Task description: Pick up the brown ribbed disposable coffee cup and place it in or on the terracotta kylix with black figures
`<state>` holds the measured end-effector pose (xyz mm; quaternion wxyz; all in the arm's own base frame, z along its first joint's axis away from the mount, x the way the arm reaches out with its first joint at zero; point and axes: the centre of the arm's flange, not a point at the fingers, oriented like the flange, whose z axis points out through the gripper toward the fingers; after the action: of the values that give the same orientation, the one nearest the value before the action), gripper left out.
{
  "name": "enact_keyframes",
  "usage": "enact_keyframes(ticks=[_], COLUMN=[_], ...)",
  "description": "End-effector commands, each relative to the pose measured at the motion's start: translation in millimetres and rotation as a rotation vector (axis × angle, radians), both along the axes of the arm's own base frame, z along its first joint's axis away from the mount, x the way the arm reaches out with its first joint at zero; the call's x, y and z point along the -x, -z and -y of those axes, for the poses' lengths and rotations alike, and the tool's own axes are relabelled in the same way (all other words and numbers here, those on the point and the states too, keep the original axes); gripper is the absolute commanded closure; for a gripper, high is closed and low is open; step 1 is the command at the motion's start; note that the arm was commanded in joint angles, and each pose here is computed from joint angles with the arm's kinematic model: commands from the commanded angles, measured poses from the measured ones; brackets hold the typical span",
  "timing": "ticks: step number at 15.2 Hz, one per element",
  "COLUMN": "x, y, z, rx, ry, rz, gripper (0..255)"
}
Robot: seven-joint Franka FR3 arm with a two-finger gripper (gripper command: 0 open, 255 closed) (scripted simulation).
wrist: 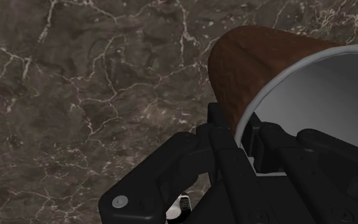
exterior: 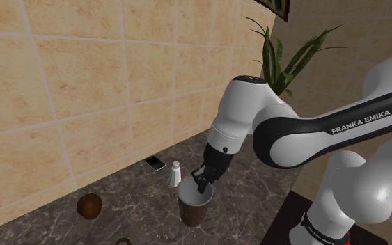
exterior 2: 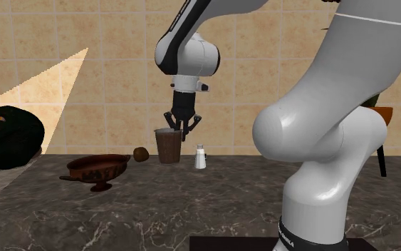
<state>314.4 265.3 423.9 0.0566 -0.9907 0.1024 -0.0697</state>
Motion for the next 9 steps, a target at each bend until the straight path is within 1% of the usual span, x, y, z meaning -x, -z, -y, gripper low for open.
enact_keyframes(ticks=[1,9], x=[0.5,0.5], y=[-9.3,-51.5], z=[-0.1,-0.1], rx=[0.0,0.0], ry=[0.0,0.0], rz=[0.0,0.0], gripper=[255,255])
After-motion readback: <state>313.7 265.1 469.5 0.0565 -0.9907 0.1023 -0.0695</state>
